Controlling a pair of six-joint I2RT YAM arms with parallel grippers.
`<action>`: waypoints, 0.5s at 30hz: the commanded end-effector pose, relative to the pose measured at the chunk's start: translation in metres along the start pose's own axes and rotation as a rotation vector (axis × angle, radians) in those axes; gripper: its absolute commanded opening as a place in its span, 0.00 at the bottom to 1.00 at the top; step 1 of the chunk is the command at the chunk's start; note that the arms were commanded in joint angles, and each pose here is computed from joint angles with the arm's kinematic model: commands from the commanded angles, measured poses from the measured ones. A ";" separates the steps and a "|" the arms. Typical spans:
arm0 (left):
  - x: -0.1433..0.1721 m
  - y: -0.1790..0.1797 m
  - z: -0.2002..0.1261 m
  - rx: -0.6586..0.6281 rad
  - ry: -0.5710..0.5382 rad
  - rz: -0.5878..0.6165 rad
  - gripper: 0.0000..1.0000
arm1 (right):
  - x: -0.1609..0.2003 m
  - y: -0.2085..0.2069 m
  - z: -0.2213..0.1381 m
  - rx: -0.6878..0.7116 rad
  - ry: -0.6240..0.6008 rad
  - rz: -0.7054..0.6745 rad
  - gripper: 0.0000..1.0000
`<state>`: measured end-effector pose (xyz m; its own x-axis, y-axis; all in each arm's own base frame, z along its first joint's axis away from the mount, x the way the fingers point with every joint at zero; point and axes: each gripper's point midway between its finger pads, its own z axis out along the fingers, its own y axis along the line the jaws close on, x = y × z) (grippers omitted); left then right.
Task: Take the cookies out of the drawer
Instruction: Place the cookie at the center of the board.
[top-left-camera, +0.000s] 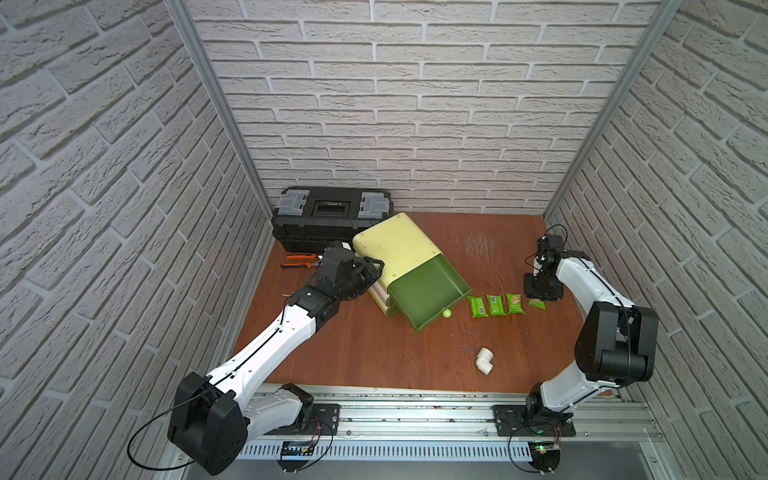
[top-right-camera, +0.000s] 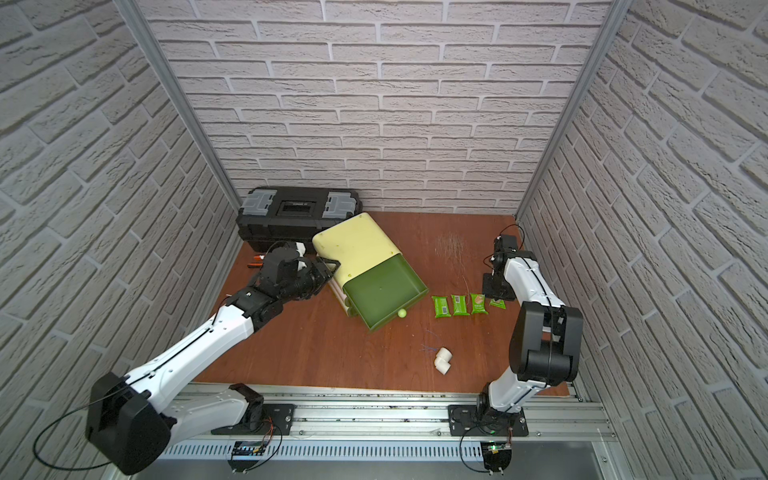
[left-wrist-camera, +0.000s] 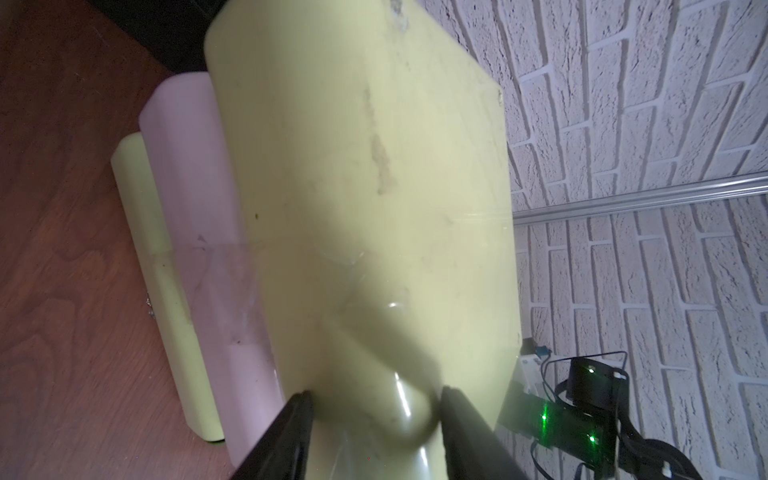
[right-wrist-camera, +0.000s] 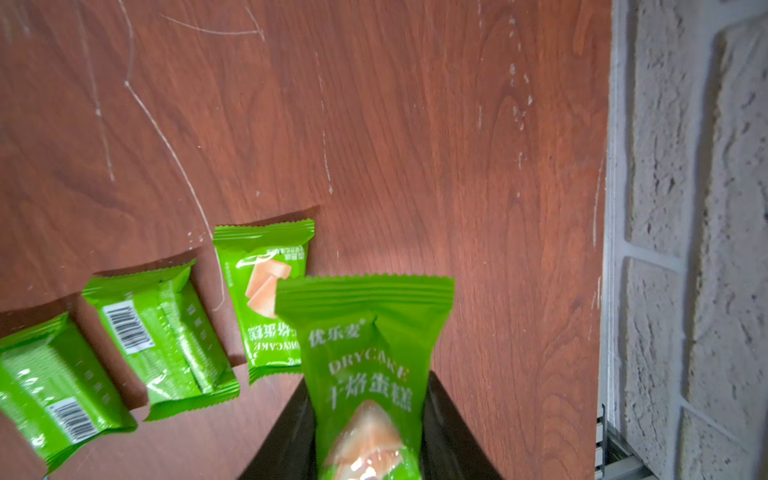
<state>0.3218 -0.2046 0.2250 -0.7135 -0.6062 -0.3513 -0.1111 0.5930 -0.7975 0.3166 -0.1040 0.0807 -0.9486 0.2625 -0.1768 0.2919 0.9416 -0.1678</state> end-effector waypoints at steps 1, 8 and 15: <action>0.005 0.011 0.006 -0.029 0.026 -0.002 0.54 | -0.020 -0.001 0.008 0.003 -0.046 -0.022 0.02; 0.006 0.012 0.006 -0.033 0.027 -0.002 0.54 | -0.018 -0.002 0.037 0.018 0.000 -0.053 0.04; 0.003 0.010 0.004 -0.032 0.024 0.000 0.54 | -0.018 -0.003 0.050 0.023 0.028 -0.048 0.15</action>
<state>0.3221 -0.2038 0.2250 -0.7145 -0.6072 -0.3476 -0.1129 0.5904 -0.7992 0.3312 -0.1159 0.0327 -0.9683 0.2226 -0.1137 0.2409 0.9524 -0.1866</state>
